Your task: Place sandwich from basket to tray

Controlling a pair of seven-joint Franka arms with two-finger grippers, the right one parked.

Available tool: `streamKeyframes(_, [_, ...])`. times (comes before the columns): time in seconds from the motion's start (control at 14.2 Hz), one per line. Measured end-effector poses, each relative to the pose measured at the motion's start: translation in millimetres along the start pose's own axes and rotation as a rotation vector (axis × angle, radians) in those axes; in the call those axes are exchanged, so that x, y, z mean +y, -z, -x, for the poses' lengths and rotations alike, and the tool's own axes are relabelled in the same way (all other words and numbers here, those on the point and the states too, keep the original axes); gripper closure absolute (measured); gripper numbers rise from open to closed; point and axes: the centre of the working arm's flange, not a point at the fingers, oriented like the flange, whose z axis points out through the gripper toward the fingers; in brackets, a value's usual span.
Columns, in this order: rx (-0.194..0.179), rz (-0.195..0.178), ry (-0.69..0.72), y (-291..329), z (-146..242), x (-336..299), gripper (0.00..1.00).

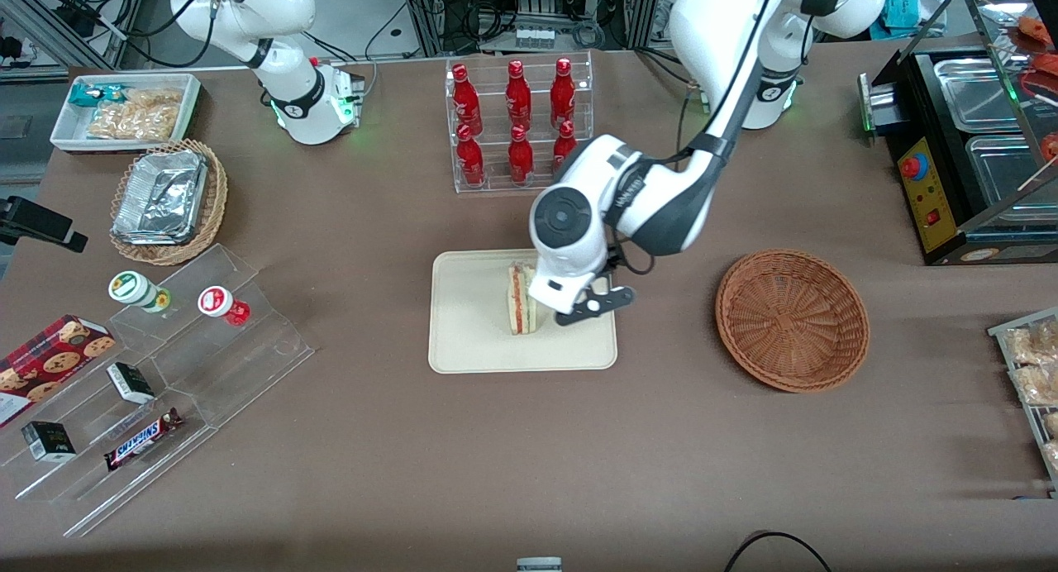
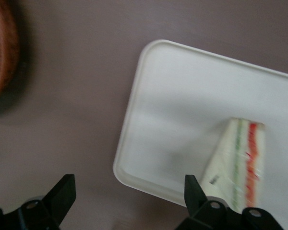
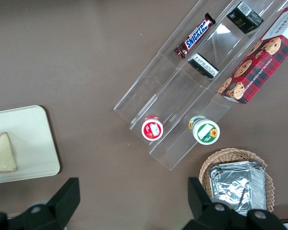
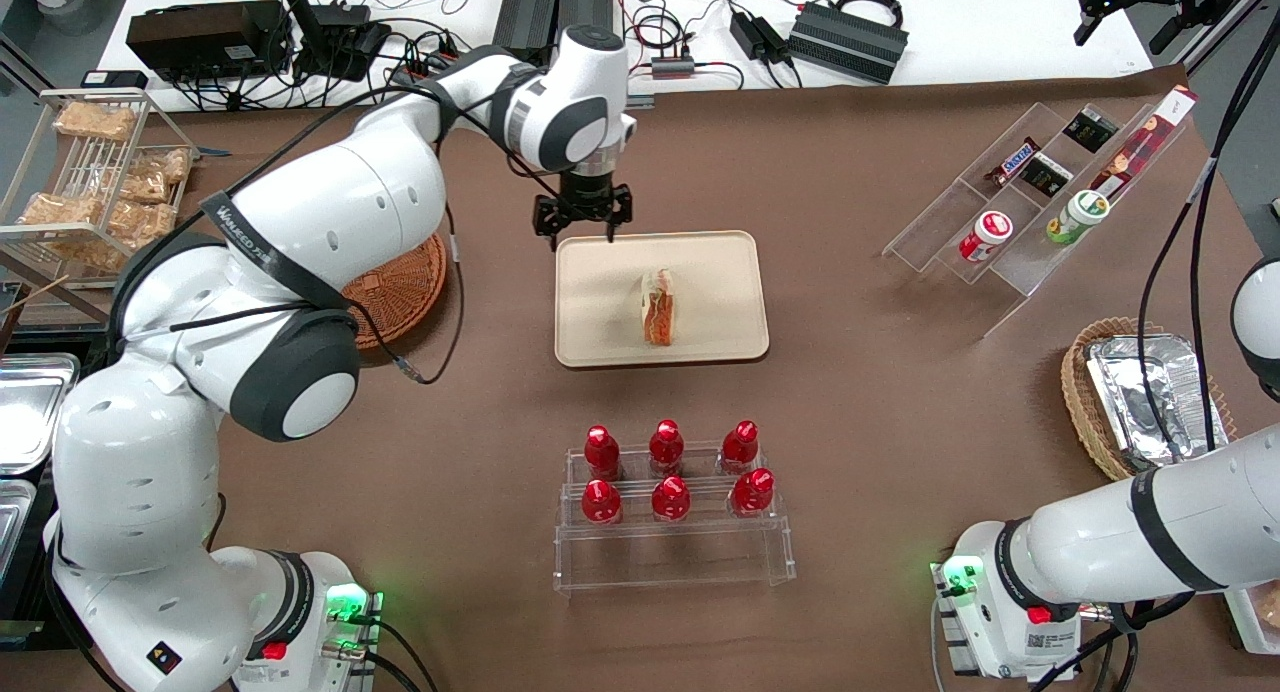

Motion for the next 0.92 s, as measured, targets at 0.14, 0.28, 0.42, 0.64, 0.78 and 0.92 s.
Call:
streamKeyframes(0.14, [-0.019,-0.01,-0.001,-1.6,-27.1,-37.8,0.0])
streamKeyframes(0.28, [-0.036,0.007,-0.027,8.8,-51.4,-78.3,0.0])
streamKeyframes(0.42, [-0.043,0.036,-0.066,26.1,-69.5,-121.2,0.0])
streamKeyframes(0.64, [-0.051,0.074,-0.125,47.9,-75.9,-179.7,0.0])
streamKeyframes(0.78, [-0.061,0.095,-0.164,58.3,-73.3,-217.5,0.0])
streamKeyframes(0.92, [-0.092,0.106,-0.204,68.7,-74.0,-258.3,0.0])
